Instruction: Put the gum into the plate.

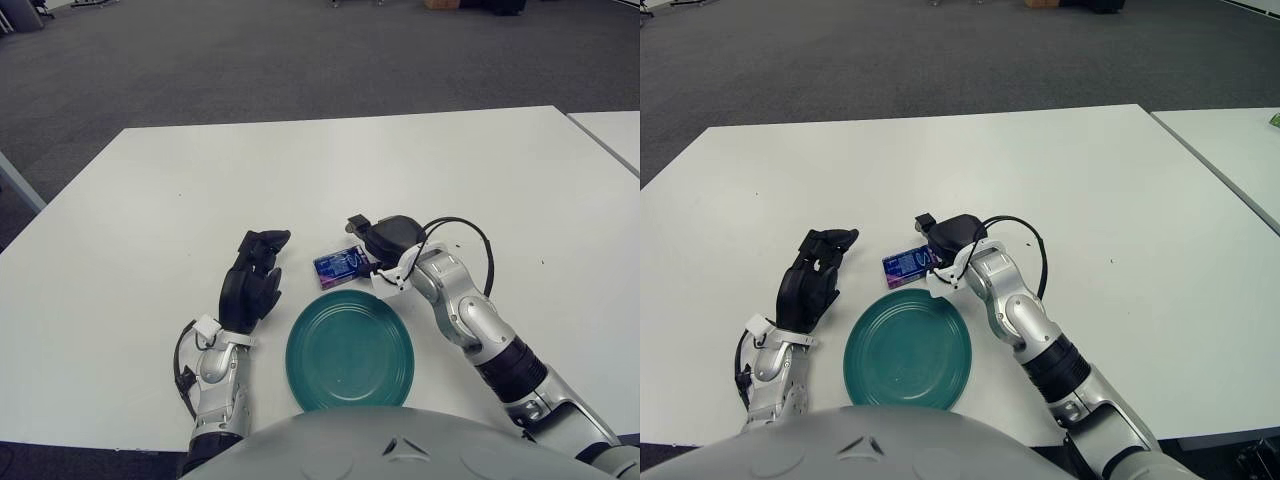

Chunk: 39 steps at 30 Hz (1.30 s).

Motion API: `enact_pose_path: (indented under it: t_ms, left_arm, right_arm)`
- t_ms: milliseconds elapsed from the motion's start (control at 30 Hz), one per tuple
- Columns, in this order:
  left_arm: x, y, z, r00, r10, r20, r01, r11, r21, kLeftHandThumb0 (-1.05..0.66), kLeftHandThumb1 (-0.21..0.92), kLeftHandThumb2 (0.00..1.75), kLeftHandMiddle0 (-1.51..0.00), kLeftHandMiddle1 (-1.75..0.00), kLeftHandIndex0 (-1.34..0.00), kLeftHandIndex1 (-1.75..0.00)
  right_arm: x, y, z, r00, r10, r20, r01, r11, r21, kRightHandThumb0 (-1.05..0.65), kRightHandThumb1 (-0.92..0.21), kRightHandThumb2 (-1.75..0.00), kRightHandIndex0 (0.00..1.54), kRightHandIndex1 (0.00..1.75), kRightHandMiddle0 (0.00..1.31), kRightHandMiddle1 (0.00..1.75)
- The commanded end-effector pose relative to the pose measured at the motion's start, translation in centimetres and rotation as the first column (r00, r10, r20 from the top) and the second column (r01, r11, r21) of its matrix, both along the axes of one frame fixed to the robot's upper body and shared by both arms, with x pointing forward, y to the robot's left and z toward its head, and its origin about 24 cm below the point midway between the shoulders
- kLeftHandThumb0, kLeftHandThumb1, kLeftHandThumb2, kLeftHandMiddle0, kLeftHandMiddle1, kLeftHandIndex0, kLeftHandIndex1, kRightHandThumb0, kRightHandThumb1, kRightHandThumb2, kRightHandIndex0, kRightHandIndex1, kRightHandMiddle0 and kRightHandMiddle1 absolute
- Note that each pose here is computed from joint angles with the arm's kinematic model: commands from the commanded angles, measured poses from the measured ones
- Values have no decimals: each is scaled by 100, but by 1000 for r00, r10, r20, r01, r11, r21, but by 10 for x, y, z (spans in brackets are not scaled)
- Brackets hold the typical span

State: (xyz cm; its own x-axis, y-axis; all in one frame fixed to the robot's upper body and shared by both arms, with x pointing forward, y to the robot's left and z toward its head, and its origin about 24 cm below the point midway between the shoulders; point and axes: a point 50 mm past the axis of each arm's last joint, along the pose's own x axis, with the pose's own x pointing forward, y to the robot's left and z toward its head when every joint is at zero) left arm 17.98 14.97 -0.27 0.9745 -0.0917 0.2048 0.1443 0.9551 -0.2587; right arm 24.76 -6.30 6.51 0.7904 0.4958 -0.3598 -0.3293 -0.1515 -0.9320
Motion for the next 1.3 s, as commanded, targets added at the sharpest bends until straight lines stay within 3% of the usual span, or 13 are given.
enact_pose_path:
  t_ms: [0,500,1267]
  left_arm:
    - [-11,-3,-15,998,20,-68,-23,998,-52,-104,92,29,-8,-78,-22,-123]
    - [-11,-2,-20,996,6,-87,-11,998,-56,-99,92,21,-8,-77,-26,-127]
    - [-12,-5,-14,993,-66,-93,64,998,-29,-105,92,30,-8,-84,-11,-124]
  right_arm:
    - [-2,0,-1,1000,-3,-1,3,1000,2,-79,-92,-67,48,6,0,72]
    - [-9,-3,-12,999,-12,-42,13,1000,9,-78,-92,-64,52,9,0,71]
    - [-10,-5,-25,997,8,-74,-7,1000,6,-76,-92,-64,47,6,0,72]
